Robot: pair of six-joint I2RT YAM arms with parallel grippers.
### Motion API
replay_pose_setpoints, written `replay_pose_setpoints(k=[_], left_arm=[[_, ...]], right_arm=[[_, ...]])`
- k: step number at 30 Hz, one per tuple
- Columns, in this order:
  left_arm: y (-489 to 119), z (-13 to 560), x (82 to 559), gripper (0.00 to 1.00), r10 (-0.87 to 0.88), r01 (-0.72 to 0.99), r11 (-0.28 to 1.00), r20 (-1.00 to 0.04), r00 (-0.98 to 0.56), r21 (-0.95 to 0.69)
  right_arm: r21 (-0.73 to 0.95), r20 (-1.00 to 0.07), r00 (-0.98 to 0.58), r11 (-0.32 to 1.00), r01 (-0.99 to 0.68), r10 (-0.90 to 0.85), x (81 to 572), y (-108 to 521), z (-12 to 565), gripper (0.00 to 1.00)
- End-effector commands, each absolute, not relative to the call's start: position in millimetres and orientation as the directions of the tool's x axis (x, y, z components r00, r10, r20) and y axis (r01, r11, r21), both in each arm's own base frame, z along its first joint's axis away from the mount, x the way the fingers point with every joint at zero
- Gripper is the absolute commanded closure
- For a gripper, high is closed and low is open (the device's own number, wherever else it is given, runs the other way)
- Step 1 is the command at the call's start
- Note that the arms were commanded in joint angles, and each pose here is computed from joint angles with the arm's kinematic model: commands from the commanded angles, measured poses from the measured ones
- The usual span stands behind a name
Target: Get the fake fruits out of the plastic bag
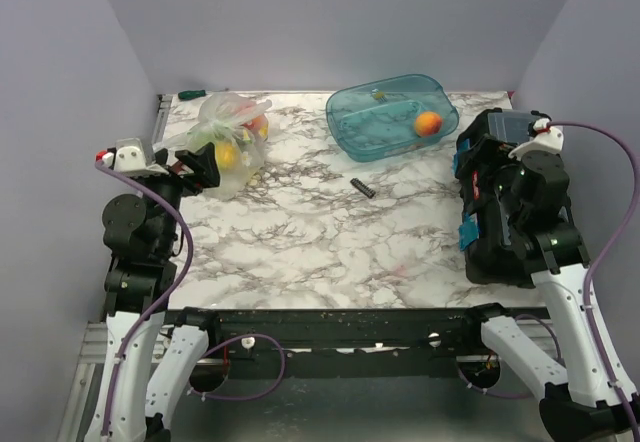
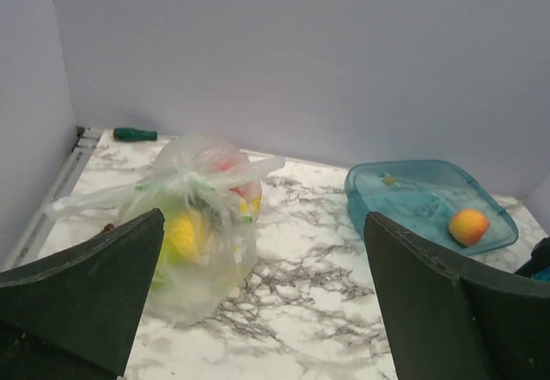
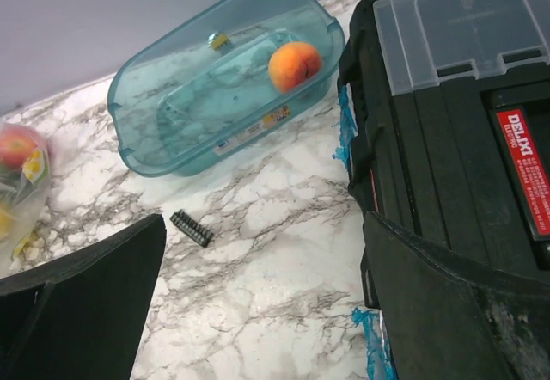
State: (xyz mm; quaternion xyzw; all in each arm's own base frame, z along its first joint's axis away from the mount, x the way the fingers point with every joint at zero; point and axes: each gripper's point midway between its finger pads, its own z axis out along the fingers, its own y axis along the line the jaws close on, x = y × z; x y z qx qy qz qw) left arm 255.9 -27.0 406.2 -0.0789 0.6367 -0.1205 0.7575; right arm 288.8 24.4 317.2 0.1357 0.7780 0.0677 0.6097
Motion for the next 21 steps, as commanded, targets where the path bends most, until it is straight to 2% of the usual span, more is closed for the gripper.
replay_pose_setpoints(k=[1, 5, 10, 16, 21], left_arm=[[-33, 383, 263, 0.01, -0.303, 0.086, 0.951, -0.950, 0.076, -0.297], [-44, 373, 265, 0.01, -0.322, 0.131, 0.940, -0.946, 0.038, -0.315], [-54, 368, 267, 0.01, -0.323, 0.173, 0.932, -0.946, -0.003, -0.318], [-26, 350, 277, 0.01, -0.330, 0.004, 0.944, -0.943, -0.030, -0.331], [-9, 325, 291, 0.01, -0.361, -0.120, 0.929, -0.927, -0.100, -0.349]], right_arm=[[0.283, -0.913, -0.276, 0.953, 0.104, 0.301, 289, 33, 309, 0.00], [0.319, -0.901, -0.312, 0.948, -0.007, 0.301, 285, 54, 309, 0.00], [0.379, -0.867, -0.373, 0.923, -0.063, 0.331, 286, 73, 312, 0.00], [0.446, -0.808, -0.425, 0.895, 0.010, 0.407, 305, 78, 304, 0.00], [0.535, -0.715, -0.491, 0.841, 0.074, 0.498, 323, 91, 285, 0.00]])
